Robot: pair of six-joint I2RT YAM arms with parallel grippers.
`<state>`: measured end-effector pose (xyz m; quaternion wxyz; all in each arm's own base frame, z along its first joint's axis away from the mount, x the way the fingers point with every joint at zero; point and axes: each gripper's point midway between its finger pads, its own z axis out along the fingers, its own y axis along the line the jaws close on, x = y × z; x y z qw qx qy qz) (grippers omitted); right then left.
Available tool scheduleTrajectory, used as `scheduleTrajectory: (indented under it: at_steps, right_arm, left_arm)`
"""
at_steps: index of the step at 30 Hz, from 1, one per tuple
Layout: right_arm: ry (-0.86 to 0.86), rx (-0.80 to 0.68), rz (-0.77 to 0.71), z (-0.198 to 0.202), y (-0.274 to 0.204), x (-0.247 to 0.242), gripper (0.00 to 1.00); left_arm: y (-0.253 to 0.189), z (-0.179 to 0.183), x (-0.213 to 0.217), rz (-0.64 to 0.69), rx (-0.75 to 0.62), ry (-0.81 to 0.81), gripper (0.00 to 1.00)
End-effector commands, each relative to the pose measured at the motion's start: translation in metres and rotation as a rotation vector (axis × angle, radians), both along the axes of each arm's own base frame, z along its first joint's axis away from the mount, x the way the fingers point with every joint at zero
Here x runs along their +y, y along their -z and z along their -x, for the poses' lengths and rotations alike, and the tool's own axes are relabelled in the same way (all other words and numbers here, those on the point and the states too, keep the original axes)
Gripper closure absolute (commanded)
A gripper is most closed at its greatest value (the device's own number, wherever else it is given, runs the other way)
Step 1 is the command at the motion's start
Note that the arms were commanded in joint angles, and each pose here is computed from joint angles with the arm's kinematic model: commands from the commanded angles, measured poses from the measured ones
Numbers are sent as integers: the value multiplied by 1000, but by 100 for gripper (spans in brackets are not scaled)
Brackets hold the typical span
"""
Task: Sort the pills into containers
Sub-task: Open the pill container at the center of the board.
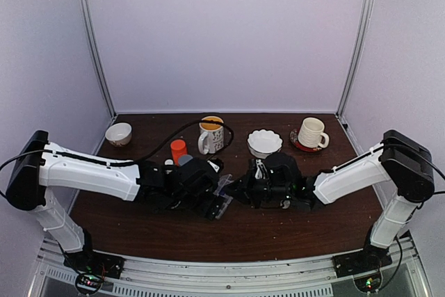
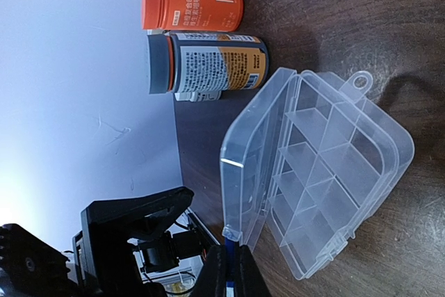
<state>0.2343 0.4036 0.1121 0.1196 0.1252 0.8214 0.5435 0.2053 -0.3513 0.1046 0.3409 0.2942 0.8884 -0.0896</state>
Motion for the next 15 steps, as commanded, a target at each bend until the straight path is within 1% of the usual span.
scheduleTrajectory:
  at_steps: [1,5,9,11,13,15]
  right_arm:
    - [7,-34,-43,-8,-21,6,100]
    - [7,-32,-43,-7,-21,7,100]
    - [5,-29,-45,-7,-21,7,100]
    - [3,-25,-46,-7,-20,7,100]
    - [5,-23,-49,-7,-20,7,100]
    - [6,-20,-50,-6,-19,7,100]
  left_arm:
    - [-1,0,-13,-27,-7,30,11]
    - [4,-6,-9,-110,-27,-8,23]
    - [6,-11,1,-176,-50,-61,26]
    - [6,-14,6,-197,-61,-84,29]
    - [6,-16,11,-220,-69,-105,36]
    - [8,-16,13,-245,-74,-114,44]
